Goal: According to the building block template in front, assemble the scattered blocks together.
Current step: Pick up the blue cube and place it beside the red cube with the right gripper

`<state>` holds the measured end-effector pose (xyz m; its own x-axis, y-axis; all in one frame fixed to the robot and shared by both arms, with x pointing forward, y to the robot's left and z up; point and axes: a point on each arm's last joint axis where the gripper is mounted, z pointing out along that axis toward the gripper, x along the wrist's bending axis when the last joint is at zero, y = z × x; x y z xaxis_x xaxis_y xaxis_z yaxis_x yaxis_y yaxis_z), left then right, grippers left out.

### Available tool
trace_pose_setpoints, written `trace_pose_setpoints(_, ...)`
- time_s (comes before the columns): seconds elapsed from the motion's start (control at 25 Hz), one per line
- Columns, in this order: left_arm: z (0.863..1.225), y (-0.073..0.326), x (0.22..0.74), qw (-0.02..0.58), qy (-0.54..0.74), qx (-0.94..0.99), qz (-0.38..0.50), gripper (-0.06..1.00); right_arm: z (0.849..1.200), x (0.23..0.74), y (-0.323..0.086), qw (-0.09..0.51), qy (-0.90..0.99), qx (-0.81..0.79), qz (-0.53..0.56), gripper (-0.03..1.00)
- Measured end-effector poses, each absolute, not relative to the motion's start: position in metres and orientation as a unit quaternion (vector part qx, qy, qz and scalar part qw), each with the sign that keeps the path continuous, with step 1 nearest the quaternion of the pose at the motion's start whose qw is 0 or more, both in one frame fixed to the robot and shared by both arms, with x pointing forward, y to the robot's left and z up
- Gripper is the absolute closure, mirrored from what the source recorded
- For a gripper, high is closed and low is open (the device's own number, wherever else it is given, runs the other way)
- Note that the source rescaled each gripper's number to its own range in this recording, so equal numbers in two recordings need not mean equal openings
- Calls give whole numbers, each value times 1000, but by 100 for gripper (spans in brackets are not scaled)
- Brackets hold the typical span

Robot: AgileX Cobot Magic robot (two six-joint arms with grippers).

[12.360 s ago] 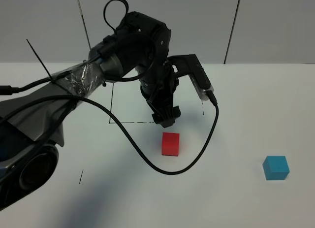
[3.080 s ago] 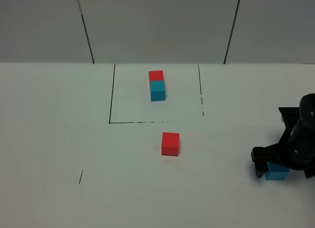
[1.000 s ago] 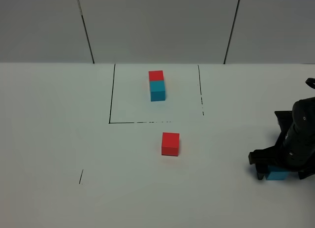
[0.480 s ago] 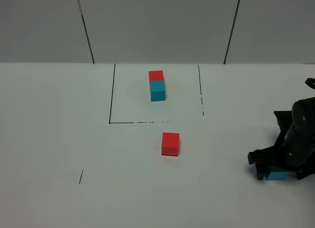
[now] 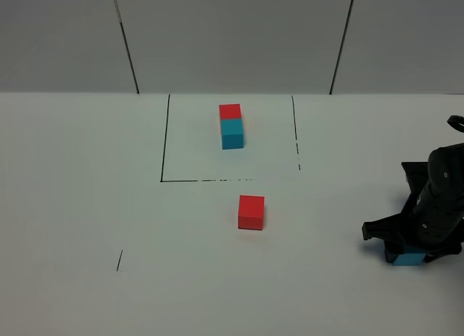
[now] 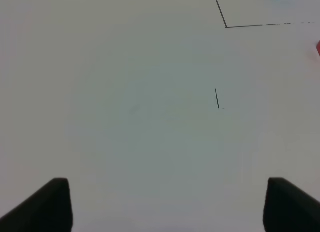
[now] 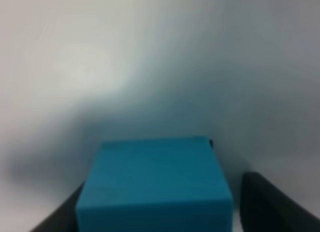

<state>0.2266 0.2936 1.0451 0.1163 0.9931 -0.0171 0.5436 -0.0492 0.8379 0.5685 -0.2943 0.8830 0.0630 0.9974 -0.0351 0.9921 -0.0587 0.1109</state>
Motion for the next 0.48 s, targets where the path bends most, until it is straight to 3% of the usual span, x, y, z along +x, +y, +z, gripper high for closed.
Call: trace_pose_setpoints(0.48, 1045, 294, 227, 361, 587, 654, 311, 32, 883, 569, -295, 54, 685, 726, 24, 96)
